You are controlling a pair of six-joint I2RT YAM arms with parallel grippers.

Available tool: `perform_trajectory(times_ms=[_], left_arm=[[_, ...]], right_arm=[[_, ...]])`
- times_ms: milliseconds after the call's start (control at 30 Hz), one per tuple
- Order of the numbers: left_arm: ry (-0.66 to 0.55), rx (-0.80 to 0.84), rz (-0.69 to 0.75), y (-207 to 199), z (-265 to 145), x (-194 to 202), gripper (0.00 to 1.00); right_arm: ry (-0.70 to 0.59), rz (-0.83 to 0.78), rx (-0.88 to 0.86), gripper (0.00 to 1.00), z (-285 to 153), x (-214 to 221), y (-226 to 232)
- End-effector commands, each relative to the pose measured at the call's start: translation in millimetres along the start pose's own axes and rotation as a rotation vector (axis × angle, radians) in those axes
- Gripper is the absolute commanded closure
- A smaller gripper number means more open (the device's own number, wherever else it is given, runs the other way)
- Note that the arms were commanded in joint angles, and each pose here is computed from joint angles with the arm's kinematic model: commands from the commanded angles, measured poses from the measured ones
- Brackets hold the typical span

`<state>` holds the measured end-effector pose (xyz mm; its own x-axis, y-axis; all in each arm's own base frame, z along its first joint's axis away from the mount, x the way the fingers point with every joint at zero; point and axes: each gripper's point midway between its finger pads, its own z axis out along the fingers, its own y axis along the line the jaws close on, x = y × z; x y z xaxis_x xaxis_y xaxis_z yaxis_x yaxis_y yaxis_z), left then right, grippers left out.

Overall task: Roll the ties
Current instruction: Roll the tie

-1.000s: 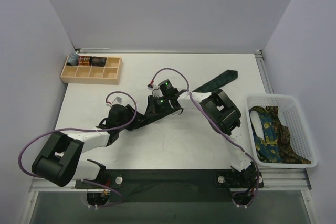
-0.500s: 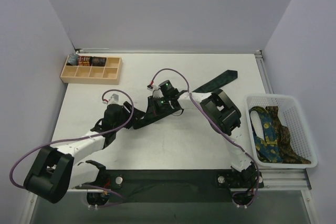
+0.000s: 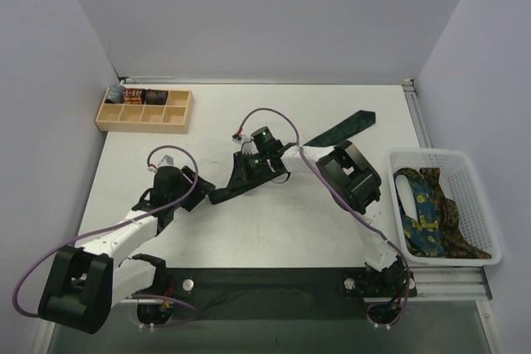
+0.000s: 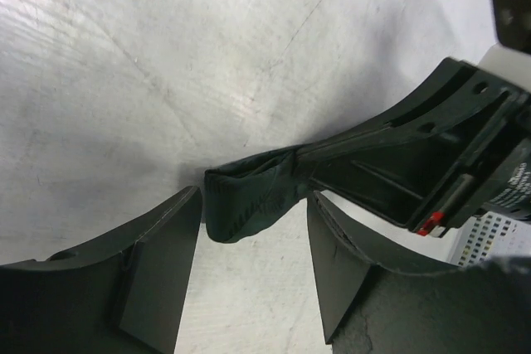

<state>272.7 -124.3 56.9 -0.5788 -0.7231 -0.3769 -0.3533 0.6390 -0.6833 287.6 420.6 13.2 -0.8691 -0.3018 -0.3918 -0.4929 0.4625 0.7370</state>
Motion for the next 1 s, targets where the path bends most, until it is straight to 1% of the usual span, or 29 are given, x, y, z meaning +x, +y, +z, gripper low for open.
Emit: perform_trajectory(times_ms=[0, 233, 467, 600, 800, 900, 967], left_arm=[[0.082, 0.022, 0.031, 0, 4, 14, 0.36], [0.165, 0.002, 0.034, 11, 12, 28, 0.37], [0.216, 0.002, 0.039, 16, 16, 37, 0.44], [0.212, -0.004, 0.045, 18, 15, 38, 0.51], [0.179, 0.003, 0.05, 17, 13, 32, 0.58], [0.176, 0.007, 0.051, 15, 15, 31, 0.66], [0.187, 0.005, 0.051, 15, 15, 32, 0.73]], right_arm=[[0.052, 0.025, 0.097, 1.0, 0, 24, -24], [0.052, 0.021, 0.09, 1.0, 0, 24, -22], [0.054, 0.02, 0.087, 1.0, -1, 25, -23], [0.057, 0.02, 0.092, 1.0, -1, 27, -25], [0.052, 0.014, 0.093, 1.0, -1, 25, -25], [0.051, 0.014, 0.094, 1.0, -1, 24, -25], [0.049, 0.013, 0.094, 1.0, -1, 24, -24]])
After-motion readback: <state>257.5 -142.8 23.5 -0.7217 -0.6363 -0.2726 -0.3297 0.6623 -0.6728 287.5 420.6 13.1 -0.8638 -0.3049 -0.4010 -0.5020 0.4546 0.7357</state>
